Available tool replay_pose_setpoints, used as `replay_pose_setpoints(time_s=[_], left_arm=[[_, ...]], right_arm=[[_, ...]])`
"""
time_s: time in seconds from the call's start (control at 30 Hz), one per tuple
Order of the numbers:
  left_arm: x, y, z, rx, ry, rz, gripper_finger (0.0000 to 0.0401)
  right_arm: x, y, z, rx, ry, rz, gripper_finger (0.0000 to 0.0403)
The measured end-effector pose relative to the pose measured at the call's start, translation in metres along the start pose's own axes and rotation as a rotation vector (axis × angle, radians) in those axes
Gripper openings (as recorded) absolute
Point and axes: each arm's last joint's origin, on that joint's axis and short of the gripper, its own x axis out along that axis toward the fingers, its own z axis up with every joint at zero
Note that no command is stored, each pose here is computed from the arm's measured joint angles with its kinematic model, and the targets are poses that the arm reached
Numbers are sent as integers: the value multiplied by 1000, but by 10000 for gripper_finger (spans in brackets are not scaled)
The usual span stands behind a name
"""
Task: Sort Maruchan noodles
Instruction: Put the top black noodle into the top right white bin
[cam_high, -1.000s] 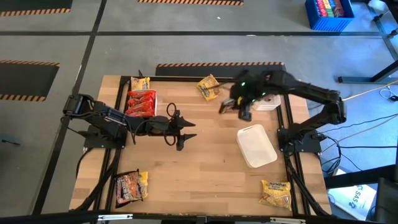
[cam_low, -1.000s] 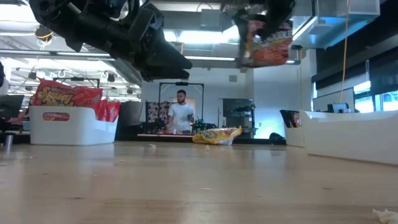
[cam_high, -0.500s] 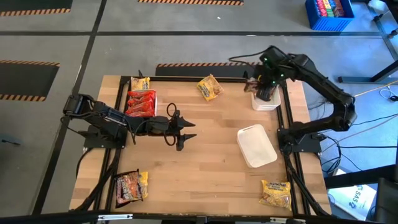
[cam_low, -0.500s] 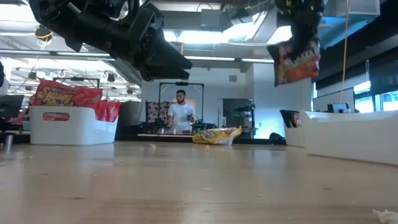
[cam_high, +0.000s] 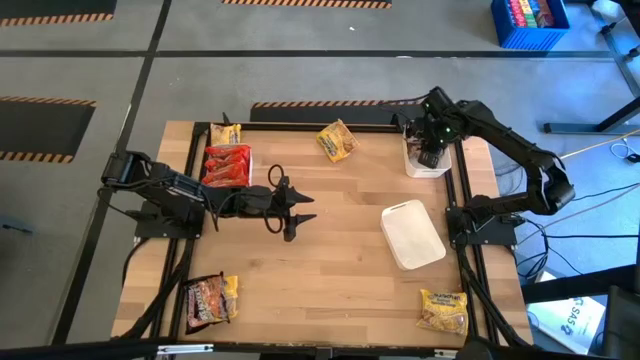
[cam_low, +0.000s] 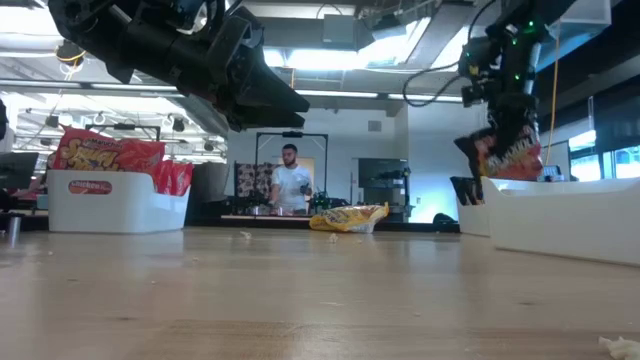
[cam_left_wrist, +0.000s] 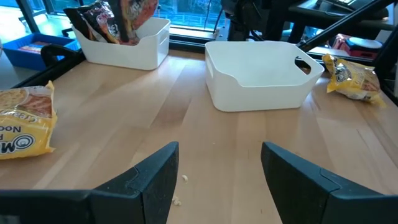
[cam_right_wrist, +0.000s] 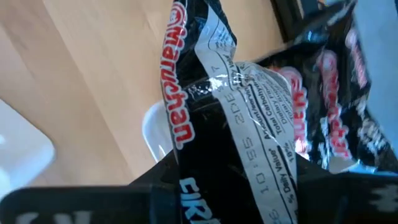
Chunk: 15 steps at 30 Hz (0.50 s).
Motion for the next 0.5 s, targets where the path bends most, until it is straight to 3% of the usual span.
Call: replay_pose_setpoints(time_s=[0.17,0.5], left_arm=[[0,0,0,0,0,0,224],[0,0,0,0,1,-4,224]], right_arm=[[13,-3,-10,-1,40,-5,114],[51,-4,-23,-20,-38,-11,115]])
